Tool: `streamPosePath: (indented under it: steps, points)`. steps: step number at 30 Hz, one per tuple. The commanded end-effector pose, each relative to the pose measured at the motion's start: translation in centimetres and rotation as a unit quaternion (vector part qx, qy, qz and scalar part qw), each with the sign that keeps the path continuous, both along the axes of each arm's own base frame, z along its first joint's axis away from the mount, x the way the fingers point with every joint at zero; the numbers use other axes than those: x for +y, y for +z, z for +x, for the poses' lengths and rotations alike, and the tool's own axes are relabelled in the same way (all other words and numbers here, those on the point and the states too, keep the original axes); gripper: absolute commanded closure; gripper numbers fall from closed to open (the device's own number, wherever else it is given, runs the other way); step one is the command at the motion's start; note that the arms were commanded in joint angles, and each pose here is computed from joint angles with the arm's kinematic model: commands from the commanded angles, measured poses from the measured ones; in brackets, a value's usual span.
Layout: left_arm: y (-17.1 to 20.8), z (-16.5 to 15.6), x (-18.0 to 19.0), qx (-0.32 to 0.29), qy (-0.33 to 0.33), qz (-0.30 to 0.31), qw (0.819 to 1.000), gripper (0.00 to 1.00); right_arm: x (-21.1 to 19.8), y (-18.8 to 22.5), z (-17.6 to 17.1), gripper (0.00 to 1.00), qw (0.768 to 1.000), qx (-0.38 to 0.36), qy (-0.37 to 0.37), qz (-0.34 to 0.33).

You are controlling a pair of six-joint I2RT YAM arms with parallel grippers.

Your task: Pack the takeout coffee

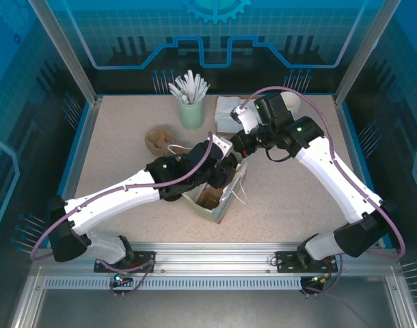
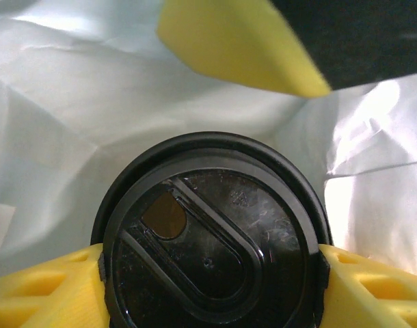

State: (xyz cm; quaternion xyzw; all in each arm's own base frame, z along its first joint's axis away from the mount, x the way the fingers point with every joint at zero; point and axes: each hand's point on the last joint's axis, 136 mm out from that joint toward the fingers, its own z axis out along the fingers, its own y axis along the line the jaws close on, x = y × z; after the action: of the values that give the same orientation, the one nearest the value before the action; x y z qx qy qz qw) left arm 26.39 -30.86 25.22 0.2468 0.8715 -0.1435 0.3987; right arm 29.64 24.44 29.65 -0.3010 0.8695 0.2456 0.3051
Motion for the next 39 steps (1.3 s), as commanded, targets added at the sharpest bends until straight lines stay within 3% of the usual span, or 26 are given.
streamPosePath:
  steps: [1, 15, 39]
  points:
    - [0.3, 0.4, -0.6, -0.011, 0.017, -0.011, 1.0, 0.33, 1.0, 1.9, -0.9, 1.0, 0.998, -0.038, 0.043, 0.021]
    - [-0.6, 2.0, 0.4, -0.028, 0.045, 0.03, 0.998, 0.31, 2.7, 1.6, -1.1, 1.0, 0.992, -0.032, 0.114, 0.033]
    - [-2.9, 2.9, 2.2, -0.026, 0.105, 0.059, 0.992, 0.32, 2.1, 3.6, -0.3, 1.0, 0.991, -0.026, 0.107, 0.071]
